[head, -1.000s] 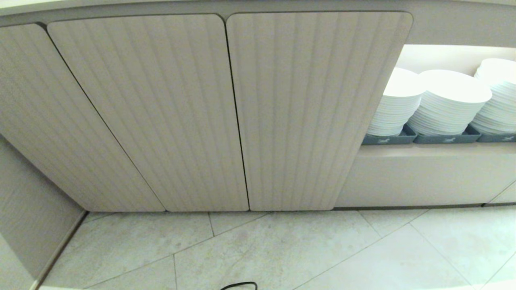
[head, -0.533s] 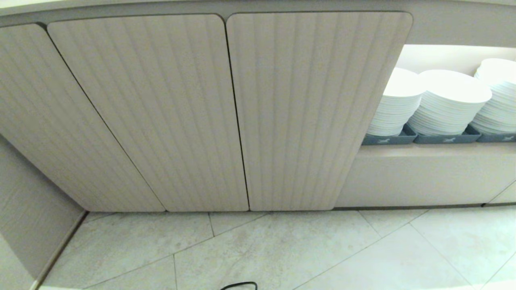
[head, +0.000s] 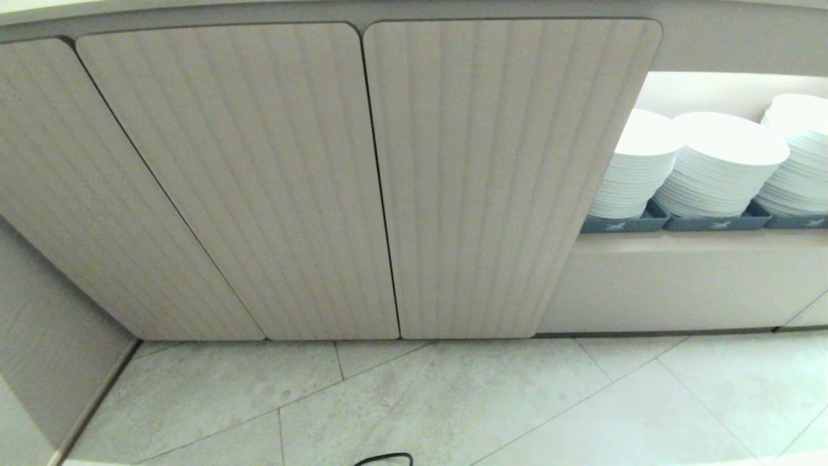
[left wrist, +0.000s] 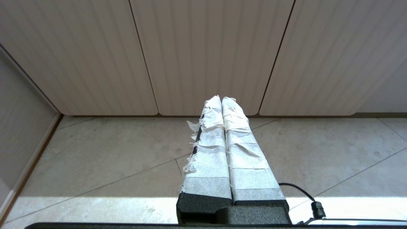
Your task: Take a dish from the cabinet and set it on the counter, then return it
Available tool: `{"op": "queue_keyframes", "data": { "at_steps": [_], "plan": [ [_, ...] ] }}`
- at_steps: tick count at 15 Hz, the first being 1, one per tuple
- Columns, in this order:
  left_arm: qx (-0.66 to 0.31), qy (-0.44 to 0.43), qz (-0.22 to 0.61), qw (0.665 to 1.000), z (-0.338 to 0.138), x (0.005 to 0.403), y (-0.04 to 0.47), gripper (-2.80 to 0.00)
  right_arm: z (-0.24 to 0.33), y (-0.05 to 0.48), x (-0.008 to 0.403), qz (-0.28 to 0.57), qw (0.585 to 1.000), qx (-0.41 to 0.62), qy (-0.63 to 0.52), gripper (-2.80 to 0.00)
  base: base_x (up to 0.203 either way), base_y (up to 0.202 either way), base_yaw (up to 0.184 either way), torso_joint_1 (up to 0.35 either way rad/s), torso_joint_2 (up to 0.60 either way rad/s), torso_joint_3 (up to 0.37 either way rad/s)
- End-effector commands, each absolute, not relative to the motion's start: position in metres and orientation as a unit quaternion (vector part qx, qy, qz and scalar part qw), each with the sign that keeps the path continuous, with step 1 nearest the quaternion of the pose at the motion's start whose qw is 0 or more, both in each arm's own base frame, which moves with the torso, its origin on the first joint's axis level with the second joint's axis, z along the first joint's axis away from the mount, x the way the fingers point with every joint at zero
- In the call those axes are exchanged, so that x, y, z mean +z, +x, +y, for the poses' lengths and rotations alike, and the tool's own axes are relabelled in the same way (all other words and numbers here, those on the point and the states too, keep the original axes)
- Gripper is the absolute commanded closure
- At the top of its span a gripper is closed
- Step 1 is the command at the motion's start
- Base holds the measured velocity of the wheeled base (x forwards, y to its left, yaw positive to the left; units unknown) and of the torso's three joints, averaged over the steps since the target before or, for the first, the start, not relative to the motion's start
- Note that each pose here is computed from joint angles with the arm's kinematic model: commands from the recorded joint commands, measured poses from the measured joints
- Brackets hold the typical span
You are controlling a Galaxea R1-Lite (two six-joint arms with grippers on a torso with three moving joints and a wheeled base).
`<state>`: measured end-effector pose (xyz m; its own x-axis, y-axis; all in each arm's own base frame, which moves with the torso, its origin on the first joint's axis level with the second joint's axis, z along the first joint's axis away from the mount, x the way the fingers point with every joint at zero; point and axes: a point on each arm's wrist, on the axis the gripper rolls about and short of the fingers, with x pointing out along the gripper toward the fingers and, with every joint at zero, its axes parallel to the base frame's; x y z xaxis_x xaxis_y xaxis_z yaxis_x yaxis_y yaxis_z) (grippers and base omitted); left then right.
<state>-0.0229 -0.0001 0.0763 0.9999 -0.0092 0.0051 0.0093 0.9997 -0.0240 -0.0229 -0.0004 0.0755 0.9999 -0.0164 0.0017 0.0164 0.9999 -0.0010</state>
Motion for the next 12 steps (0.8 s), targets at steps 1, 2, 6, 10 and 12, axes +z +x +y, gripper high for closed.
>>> {"op": "queue_keyframes", "data": {
  "at_steps": [1, 2, 6, 10, 12],
  "plan": [
    [-0.005, -0.012, -0.002, 1.000, -0.0001, 0.0760, -0.0228, 0.00, -0.0005, -0.0228, 0.0757, -0.001, 1.000, -0.009, 0.012, 0.00, 0.000, 0.000, 0.000, 0.000, 0.00, 0.000],
    [-0.005, -0.012, -0.004, 1.000, -0.0001, 0.0765, -0.0229, 0.00, -0.0005, -0.0228, 0.0758, -0.002, 1.000, -0.009, 0.013, 0.00, 0.000, 0.000, 0.000, 0.000, 0.00, 0.000],
    [-0.005, -0.012, -0.003, 1.000, -0.0001, 0.0764, -0.0229, 0.00, -0.0011, -0.0231, 0.0755, 0.002, 1.000, -0.024, 0.014, 0.00, 0.000, 0.000, 0.000, 0.000, 0.00, 0.000],
    [-0.005, -0.012, -0.002, 1.000, -0.0001, 0.0760, -0.0228, 0.00, -0.0011, -0.0228, 0.0760, -0.003, 0.999, -0.024, 0.035, 0.00, 0.000, 0.000, 0.000, 0.000, 0.00, 0.000],
    [-0.004, -0.012, -0.002, 1.000, -0.0001, 0.0760, -0.0228, 0.00, -0.0011, -0.0228, 0.0760, -0.003, 0.999, -0.025, 0.038, 0.00, 0.000, 0.000, 0.000, 0.000, 0.00, 0.000]
  ]
}}
